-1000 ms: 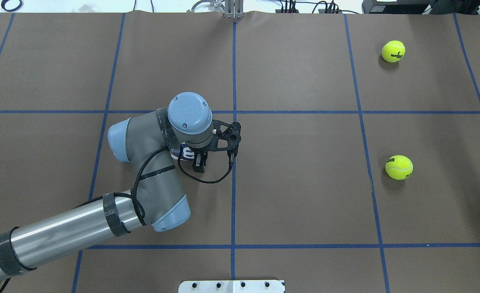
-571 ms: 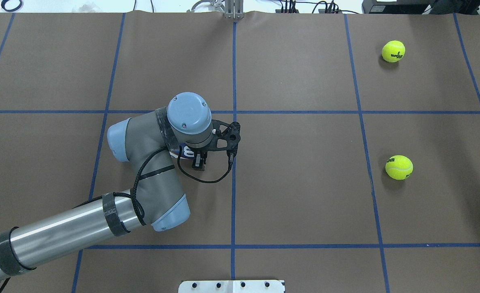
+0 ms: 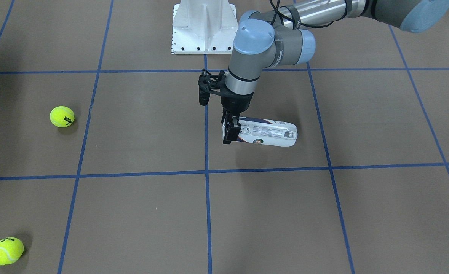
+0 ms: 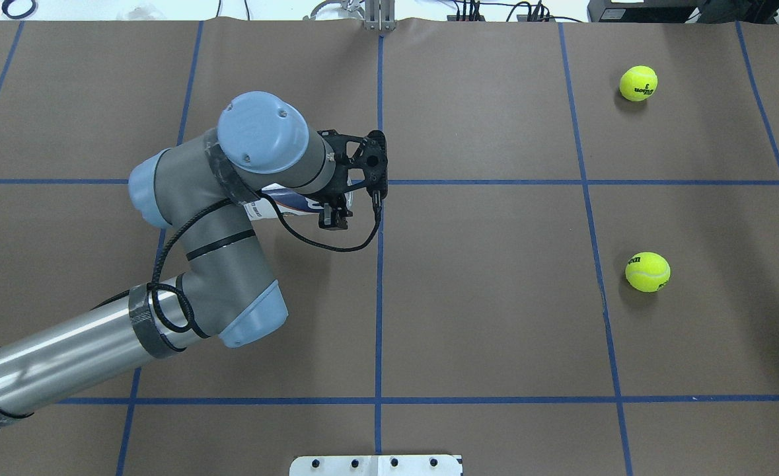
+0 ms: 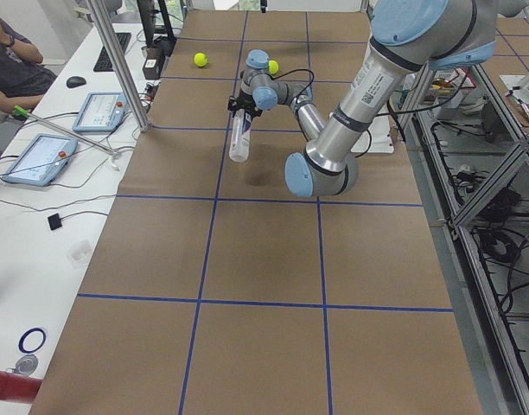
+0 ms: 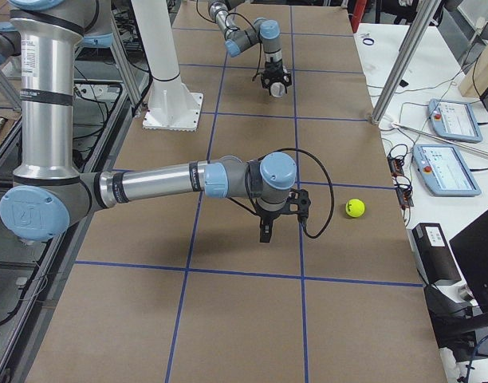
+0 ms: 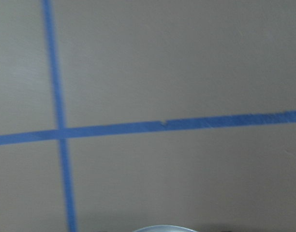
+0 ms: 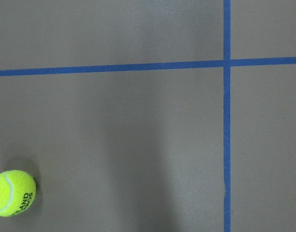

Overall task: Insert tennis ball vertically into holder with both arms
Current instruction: 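Stand the can upright with the left gripper while the right gripper reaches the nearer ball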

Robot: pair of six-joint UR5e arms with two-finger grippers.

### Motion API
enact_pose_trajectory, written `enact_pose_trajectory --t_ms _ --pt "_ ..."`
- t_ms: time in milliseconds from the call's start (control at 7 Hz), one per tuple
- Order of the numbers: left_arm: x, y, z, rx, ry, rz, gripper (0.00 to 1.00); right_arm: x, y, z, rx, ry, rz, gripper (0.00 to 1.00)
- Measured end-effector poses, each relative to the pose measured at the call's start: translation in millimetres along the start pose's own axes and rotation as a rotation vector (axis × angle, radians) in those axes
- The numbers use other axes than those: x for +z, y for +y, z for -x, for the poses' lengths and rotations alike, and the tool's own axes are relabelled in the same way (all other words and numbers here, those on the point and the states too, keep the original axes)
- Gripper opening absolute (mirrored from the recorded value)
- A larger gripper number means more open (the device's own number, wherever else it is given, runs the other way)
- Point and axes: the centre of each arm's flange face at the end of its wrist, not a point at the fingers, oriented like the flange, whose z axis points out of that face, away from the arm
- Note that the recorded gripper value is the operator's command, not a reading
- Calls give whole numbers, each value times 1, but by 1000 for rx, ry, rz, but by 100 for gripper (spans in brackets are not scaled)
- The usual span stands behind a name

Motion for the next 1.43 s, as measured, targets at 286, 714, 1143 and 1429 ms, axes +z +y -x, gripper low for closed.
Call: enact_pose_trajectory --t_ms 286,714,1143,1429 --pt "-12 38 -9 -208 -59 -342 71 23 -10 45 32 2 -45 100" --pt "-37 53 -11 -419 -140 -744 64 71 -3 130 100 -44 -97 100" --pt "-56 36 -21 -474 -221 -941 64 120 14 210 127 -61 -34 100" --pt "-55 19 -27 -493 -243 -981 63 162 39 225 97 -4 10 100"
